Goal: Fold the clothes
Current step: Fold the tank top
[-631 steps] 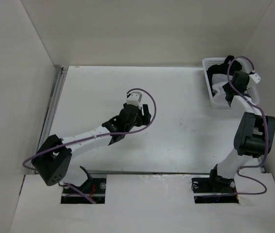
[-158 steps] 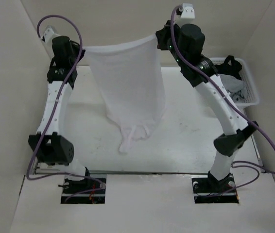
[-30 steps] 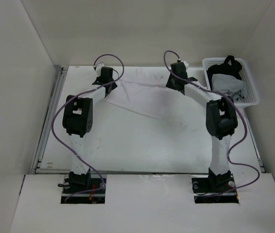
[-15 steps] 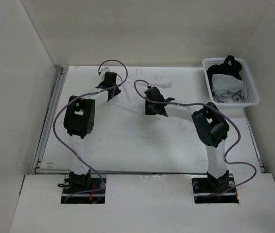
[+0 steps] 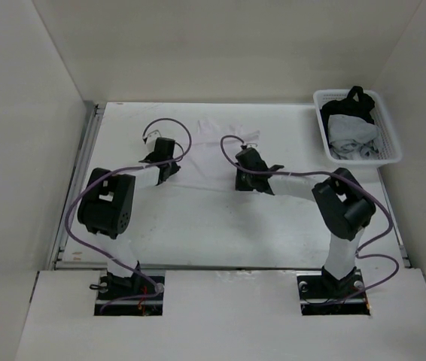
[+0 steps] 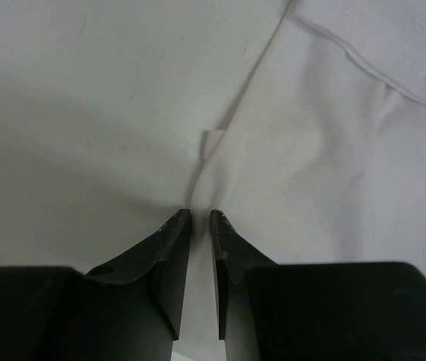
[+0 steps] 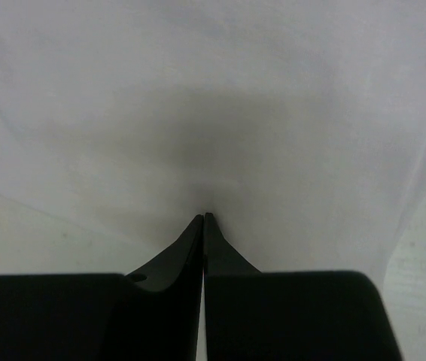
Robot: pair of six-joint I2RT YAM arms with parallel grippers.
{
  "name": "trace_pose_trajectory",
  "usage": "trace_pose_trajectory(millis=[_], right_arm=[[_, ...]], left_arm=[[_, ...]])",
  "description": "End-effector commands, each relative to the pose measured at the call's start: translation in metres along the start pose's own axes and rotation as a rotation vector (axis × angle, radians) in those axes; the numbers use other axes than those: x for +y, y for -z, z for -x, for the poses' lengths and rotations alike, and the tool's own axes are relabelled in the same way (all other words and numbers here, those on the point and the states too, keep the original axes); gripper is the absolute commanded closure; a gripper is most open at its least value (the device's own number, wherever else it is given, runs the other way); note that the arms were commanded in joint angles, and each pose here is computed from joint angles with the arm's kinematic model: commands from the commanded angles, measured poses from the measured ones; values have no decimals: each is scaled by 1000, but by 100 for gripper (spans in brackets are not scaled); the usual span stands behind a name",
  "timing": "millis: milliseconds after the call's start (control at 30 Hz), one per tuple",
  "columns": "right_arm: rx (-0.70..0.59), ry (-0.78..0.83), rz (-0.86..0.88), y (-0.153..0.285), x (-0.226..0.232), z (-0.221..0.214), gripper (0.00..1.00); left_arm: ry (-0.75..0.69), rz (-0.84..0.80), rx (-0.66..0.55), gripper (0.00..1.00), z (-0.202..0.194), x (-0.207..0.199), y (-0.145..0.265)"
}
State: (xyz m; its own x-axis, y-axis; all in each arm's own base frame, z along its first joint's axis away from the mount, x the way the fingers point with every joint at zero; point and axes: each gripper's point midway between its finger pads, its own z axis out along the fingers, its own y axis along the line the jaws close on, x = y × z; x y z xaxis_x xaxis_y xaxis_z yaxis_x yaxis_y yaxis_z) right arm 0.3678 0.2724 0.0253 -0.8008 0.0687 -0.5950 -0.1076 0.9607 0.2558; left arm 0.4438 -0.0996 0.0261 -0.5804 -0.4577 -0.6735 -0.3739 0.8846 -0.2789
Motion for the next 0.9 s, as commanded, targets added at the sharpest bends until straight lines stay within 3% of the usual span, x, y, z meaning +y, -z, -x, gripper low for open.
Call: trace_pose_trajectory(millis=[0,200,300,533,633,667,767,867], right_arm=[[108,18,-14,11,-5,-62,96],[184,71,14,46,7,-150,96],[160,96,20,66,14,-155,94],[-60,114,124,129,52,-73,77],[-151,112,159,142,59,-33,73],[-180,103,162,141,59,-19,74],[-247,79,177,131,58,20,94],[-272,59,191,120,61,46,99]], left_arm=[[-39,50,59,84,-38,27,30],[-58,20,83,85,-84,55,91],[-52,-8,72,85,-83,60,121],[-30,-120,-124,73,22,15,183],[62,-82,-215,71,61,18,175],[93,-77,-206,71,63,17,164],[205,-60,-141,73,55,14,123],[343,-41,-76,79,46,23,89]])
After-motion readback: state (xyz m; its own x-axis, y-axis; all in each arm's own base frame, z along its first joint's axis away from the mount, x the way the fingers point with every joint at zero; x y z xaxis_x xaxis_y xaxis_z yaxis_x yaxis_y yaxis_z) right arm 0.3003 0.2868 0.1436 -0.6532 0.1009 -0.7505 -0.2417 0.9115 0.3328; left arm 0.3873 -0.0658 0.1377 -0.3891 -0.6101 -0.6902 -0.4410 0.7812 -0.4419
